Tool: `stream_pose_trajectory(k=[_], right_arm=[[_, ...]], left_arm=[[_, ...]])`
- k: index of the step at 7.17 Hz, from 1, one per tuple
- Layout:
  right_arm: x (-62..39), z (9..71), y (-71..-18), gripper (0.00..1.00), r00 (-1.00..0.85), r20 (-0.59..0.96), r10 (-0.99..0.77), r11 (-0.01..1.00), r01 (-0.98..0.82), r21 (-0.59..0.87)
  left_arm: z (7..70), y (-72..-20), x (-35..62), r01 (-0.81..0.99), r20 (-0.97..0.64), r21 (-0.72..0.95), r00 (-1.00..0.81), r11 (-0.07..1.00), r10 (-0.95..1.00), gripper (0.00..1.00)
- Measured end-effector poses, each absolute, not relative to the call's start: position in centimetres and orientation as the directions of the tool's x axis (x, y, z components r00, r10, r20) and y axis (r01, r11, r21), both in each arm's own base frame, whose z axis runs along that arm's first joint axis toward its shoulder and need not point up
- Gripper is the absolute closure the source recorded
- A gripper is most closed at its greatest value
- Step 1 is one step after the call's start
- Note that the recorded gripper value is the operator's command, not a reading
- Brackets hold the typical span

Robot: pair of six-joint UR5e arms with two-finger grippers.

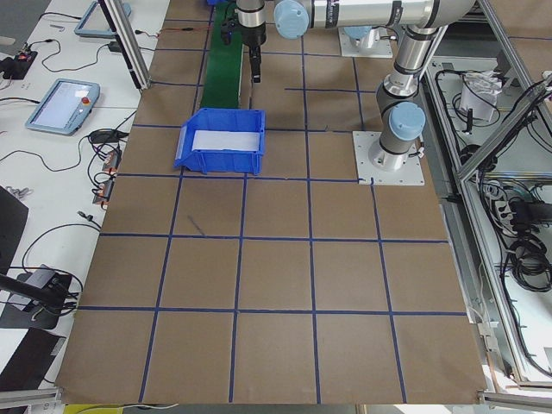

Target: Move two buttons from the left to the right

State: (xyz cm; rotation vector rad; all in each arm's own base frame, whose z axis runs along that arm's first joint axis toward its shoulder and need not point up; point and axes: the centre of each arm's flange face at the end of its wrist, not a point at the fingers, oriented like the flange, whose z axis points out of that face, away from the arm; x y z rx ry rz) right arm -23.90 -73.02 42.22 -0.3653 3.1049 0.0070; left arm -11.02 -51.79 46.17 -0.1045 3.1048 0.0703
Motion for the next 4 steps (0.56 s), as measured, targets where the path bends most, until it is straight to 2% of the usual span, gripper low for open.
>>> stream_pose_trajectory(k=[2,3,4], right_arm=[[-14.2,44.7,-73.7,0.45,-0.981,-0.017,-0.191,0.982,-0.191,0.004],[-10.1,45.7,-73.6,0.36,-0.987,-0.017,-0.157,0.988,-0.157,0.005],[-5.7,46.8,-72.7,0.23,-0.993,-0.023,-0.120,0.993,-0.120,0.014]], left_arm=[[46.1,-51.9,-11.0,-0.068,-0.036,0.046,-0.997,0.997,-0.066,0.00],[46.0,-51.9,-11.0,-0.068,-0.036,0.046,-0.997,0.997,-0.066,0.00],[46.0,-51.9,-11.1,-0.067,-0.036,0.047,-0.997,0.997,-0.066,0.00]])
